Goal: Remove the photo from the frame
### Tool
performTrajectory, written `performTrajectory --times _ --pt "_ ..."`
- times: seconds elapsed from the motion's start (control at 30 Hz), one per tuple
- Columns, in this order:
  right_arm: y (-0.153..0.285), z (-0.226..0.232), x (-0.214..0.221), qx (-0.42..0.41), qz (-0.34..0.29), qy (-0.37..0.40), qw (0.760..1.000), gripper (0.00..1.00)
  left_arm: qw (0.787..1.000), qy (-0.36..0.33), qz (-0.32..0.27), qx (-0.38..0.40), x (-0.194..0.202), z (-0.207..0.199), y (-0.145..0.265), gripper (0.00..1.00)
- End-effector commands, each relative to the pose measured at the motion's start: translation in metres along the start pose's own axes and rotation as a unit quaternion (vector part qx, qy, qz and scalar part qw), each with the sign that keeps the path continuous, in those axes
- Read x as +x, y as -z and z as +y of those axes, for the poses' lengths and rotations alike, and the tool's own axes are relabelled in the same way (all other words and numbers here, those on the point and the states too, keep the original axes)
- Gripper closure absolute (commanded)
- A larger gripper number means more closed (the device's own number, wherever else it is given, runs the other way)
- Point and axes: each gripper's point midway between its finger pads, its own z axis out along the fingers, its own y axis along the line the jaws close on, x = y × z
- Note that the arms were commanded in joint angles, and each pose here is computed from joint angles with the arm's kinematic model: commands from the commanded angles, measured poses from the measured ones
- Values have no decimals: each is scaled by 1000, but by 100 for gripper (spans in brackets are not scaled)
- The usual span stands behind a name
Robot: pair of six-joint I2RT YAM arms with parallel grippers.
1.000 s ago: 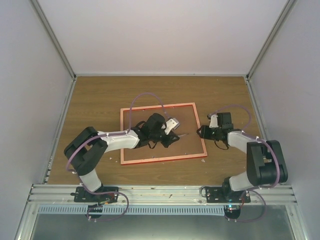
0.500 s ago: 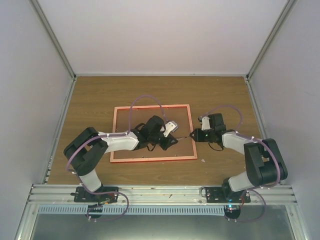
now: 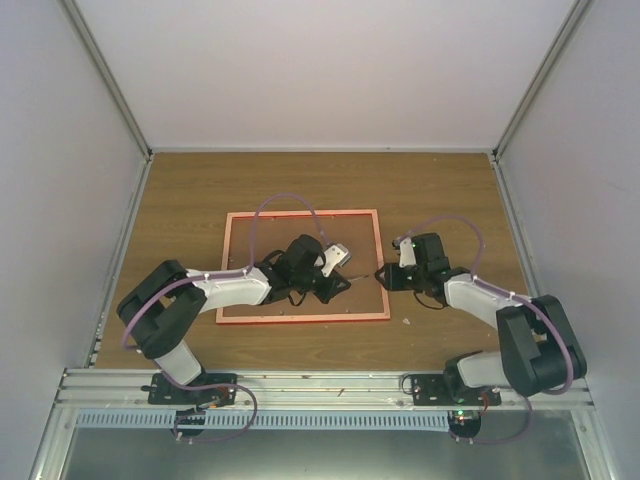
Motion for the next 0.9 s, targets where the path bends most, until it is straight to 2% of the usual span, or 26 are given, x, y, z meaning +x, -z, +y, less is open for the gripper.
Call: performTrajectory --times 0.0,0.43,0.73,0.87 --pt "-3 -8 23 19 25 -13 999 65 1000 -7 -24 3 -17 -4 -5 100" --pt "-5 -16 40 38 44 -17 998 63 1000 -5 -13 -2 -27 3 -26 100" --pt "-6 -19 44 40 46 -12 998 81 1000 -2 3 -6 -24 8 -37 100" --pt "-7 -19 43 41 47 -12 998 83 1000 -1 10 -5 -19 9 -41 100"
